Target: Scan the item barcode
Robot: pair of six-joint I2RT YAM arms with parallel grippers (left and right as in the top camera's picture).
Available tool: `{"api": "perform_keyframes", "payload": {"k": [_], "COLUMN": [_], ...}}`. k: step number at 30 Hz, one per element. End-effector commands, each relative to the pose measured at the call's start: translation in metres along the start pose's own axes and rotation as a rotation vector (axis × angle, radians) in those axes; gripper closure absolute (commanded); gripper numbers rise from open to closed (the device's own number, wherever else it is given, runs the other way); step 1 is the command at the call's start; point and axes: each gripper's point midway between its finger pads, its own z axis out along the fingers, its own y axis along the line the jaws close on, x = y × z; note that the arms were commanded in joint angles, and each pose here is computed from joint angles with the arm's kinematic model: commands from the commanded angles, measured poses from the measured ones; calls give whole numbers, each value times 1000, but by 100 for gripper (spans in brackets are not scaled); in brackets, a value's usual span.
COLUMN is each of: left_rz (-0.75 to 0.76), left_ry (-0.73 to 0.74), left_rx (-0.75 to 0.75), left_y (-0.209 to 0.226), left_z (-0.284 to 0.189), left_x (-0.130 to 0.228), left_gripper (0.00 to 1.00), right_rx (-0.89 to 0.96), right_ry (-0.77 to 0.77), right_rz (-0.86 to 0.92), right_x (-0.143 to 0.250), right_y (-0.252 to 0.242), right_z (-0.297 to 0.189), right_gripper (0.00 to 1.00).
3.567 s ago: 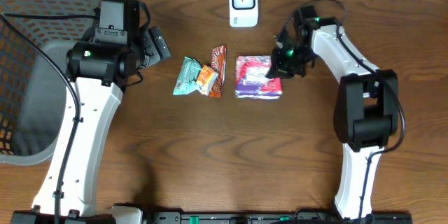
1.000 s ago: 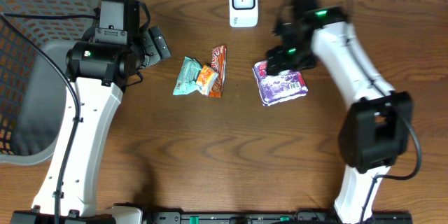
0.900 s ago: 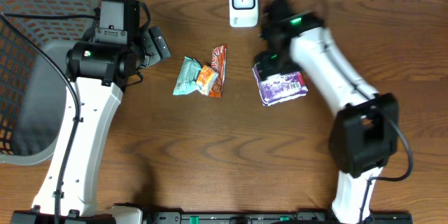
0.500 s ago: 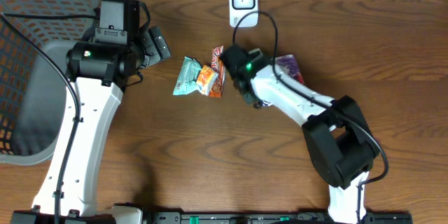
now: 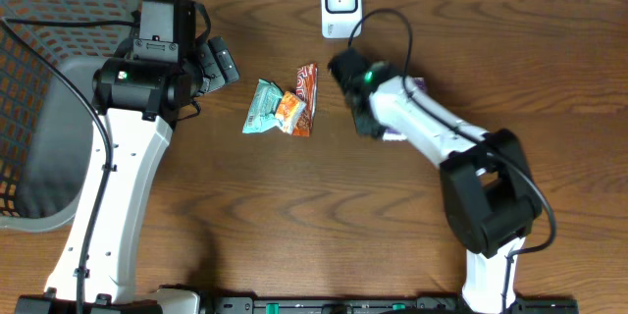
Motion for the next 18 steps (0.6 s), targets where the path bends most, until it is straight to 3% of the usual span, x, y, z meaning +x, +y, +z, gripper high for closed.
{"api": "perform_keyframes", "payload": {"k": [1, 8, 15, 18], "left_rz": [-12, -12, -12, -12], "left_ry": [-3, -3, -3, -3], "left_rx": [-8, -8, -8, -8], "left_y": [2, 2, 2, 2], "left_z": [1, 1, 1, 1], "left_x": [-2, -2, -2, -2], "left_gripper": [2, 2, 2, 2], "right_rx": [-354, -1011, -1456, -1528], "right_ry": [-57, -58, -31, -11], "right_rz": [-27, -35, 49, 87], "right_x": [-44, -63, -56, -45], "right_y": [24, 31, 21, 23], "right_z": [-57, -140, -153, -134], "right_gripper": [99, 99, 99, 99]}}
